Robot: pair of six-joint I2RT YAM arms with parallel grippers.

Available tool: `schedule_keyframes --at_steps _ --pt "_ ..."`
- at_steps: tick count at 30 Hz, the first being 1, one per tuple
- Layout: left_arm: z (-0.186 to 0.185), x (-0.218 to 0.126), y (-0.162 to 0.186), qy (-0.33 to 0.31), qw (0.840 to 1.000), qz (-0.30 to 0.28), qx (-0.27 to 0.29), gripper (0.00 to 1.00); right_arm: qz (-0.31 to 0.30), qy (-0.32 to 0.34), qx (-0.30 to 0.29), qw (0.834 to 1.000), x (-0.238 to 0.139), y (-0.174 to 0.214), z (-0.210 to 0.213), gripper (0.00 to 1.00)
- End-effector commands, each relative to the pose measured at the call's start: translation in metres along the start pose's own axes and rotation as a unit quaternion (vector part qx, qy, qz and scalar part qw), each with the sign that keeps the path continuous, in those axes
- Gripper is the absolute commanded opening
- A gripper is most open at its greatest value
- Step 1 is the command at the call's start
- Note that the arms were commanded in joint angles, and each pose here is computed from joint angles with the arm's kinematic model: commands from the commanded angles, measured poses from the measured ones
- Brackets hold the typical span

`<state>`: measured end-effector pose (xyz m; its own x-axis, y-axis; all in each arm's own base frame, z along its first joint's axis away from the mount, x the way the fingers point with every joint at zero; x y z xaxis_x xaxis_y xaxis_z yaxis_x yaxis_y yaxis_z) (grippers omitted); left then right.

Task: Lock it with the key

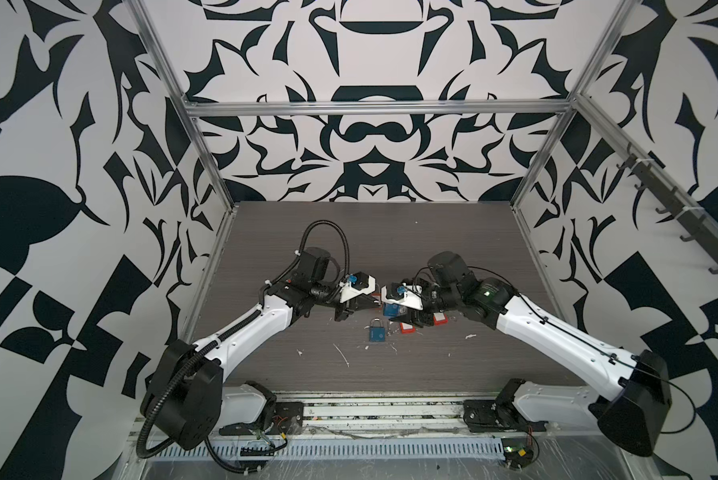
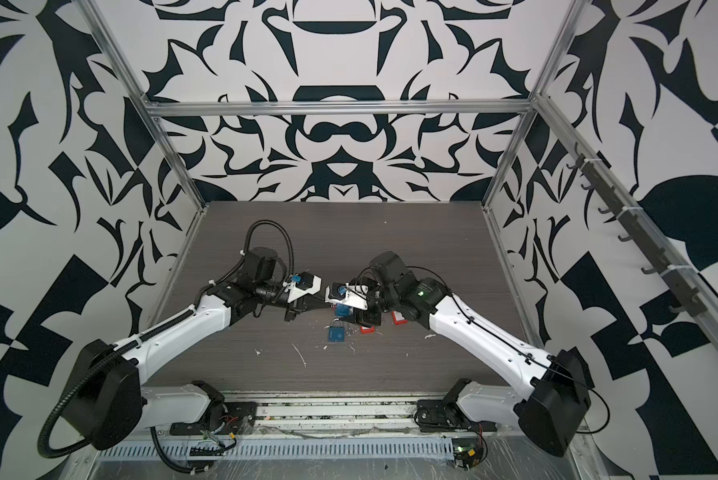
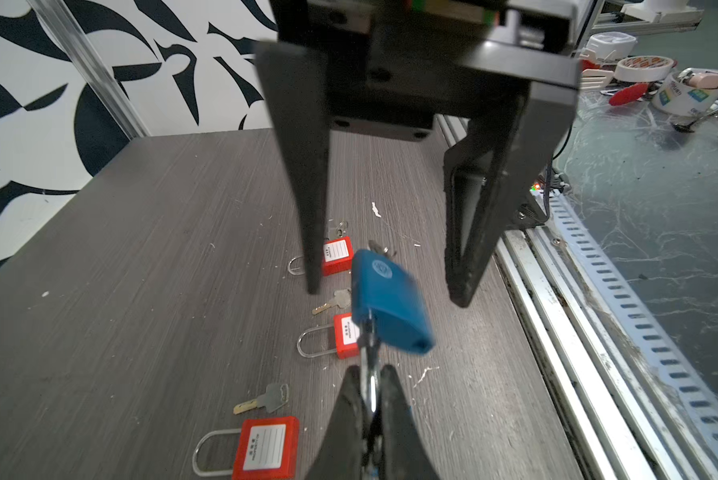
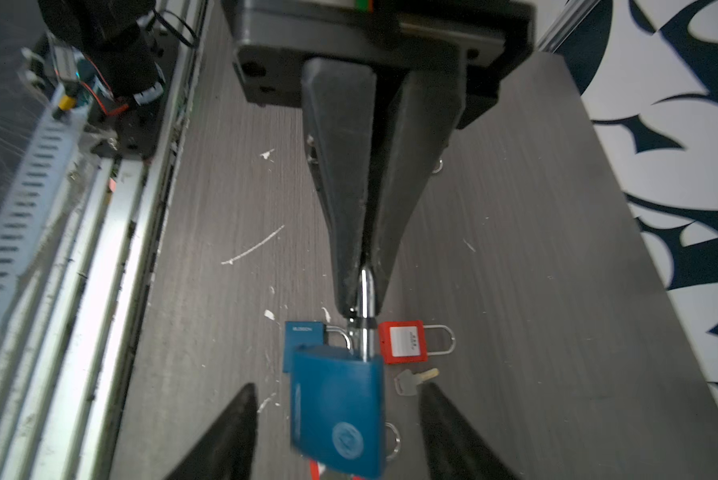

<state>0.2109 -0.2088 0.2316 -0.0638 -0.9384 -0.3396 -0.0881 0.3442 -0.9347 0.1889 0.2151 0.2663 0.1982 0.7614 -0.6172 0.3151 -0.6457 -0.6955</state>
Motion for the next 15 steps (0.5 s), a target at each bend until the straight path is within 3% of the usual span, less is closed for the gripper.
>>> schedule_keyframes --at_steps 1,5,11,15 --pt "-0.001 -0.001 -0.012 0.021 0.999 -0.031 0.002 0.00 -0.008 0.039 -0.013 0.999 -0.019 -0.009 -0.001 0.90" --pt "-0.005 -0.002 -0.014 0.025 0.998 -0.053 -0.004 0.00 0.018 0.021 -0.011 1.000 -0.021 -0.001 0.009 0.88" --pt "-0.008 0.001 -0.011 0.037 0.997 -0.070 -0.012 0.00 0.037 0.027 -0.016 0.999 -0.018 0.006 0.010 0.60" --pt "-0.013 0.005 -0.013 0.050 0.996 -0.071 -0.006 0.00 0.030 0.015 -0.018 0.999 -0.014 0.004 0.008 0.51"
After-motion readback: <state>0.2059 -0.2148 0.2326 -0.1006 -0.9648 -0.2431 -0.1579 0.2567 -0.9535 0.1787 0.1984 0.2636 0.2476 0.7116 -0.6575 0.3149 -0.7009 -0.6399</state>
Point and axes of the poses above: each gripper's point midway between its finger pads, its own x axis out along the fingers, its own z axis along the line the jaws close on, y = z × x, the point moved 9 cm from there along -x, back along the fingers, and after that the axes turned 11 degrees about -x, right-handed, at the moved point
